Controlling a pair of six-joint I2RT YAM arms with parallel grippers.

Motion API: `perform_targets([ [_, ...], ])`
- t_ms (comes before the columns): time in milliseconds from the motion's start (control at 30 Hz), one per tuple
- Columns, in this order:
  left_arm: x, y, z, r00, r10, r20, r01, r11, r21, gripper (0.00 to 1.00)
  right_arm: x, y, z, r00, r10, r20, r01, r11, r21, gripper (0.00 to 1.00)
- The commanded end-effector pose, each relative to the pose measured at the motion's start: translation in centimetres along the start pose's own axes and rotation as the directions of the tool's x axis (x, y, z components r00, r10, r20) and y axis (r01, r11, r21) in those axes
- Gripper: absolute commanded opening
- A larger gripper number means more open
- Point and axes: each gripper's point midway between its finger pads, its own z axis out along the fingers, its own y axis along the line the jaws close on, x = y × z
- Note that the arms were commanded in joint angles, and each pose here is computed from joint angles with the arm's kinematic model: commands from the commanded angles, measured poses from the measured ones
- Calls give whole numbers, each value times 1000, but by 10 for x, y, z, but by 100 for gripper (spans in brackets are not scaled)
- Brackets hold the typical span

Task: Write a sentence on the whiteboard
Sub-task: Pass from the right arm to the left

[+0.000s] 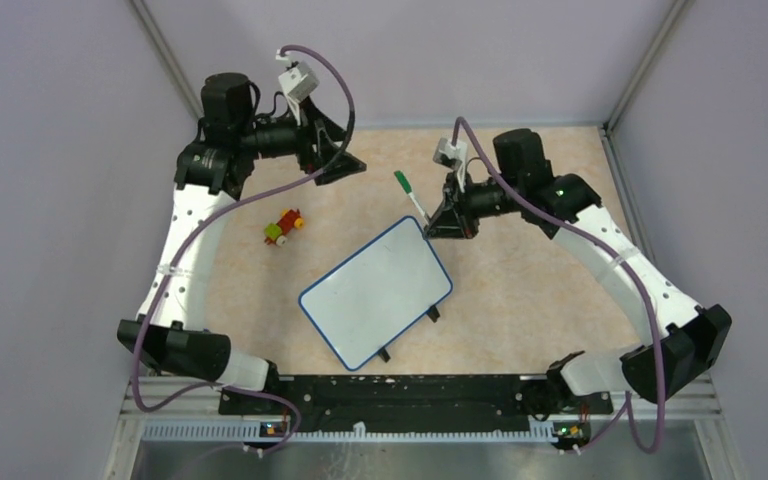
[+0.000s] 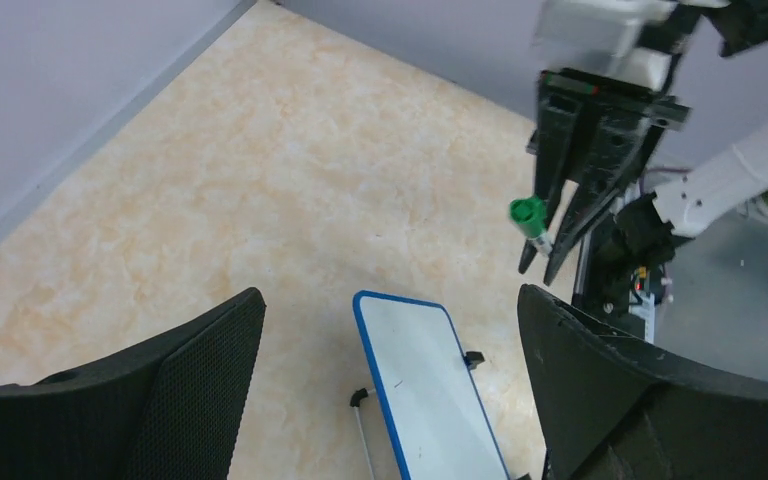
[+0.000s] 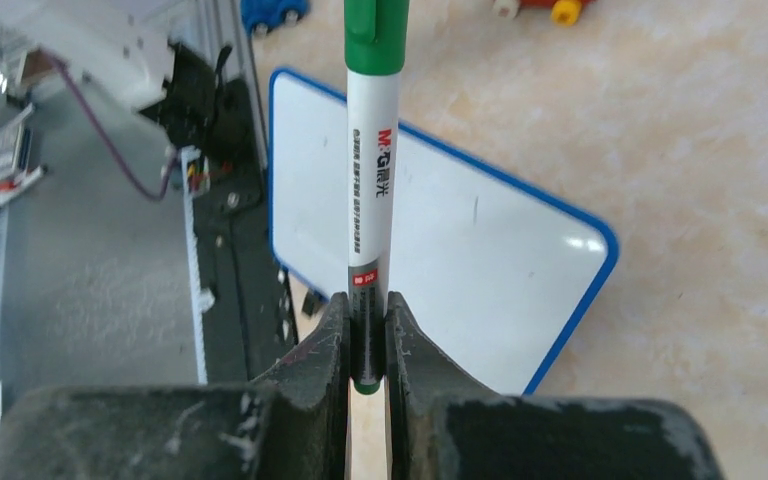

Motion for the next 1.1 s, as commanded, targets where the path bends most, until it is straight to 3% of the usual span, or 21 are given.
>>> perform_targets([
  [0, 10, -46, -12, 988, 143, -55, -128, 968, 216, 99, 34, 29, -17, 990, -88, -113, 71, 987, -143, 0],
  [133, 33, -82, 3, 988, 109, -106, -63, 929, 365, 96, 46, 42, -22, 983, -96, -159, 62, 977, -205, 0],
  [267, 59, -110, 19, 976, 150, -159, -72, 907, 415, 92, 59, 55, -18, 967, -138, -215, 85, 967, -242, 0],
  [467, 79, -125, 21, 971, 173, -166, -77, 882, 465, 82, 68, 67, -13, 950, -194, -245, 129, 957, -261, 0],
  [700, 104, -138, 21, 965, 133, -227, 0, 862, 507, 67, 68, 67, -13, 947, -204, -249, 138, 956, -260, 0],
  [1067, 108, -149, 26, 963, 131, -237, 16, 845, 534, 44, 72, 67, -15, 941, -205, -270, 133, 956, -260, 0],
])
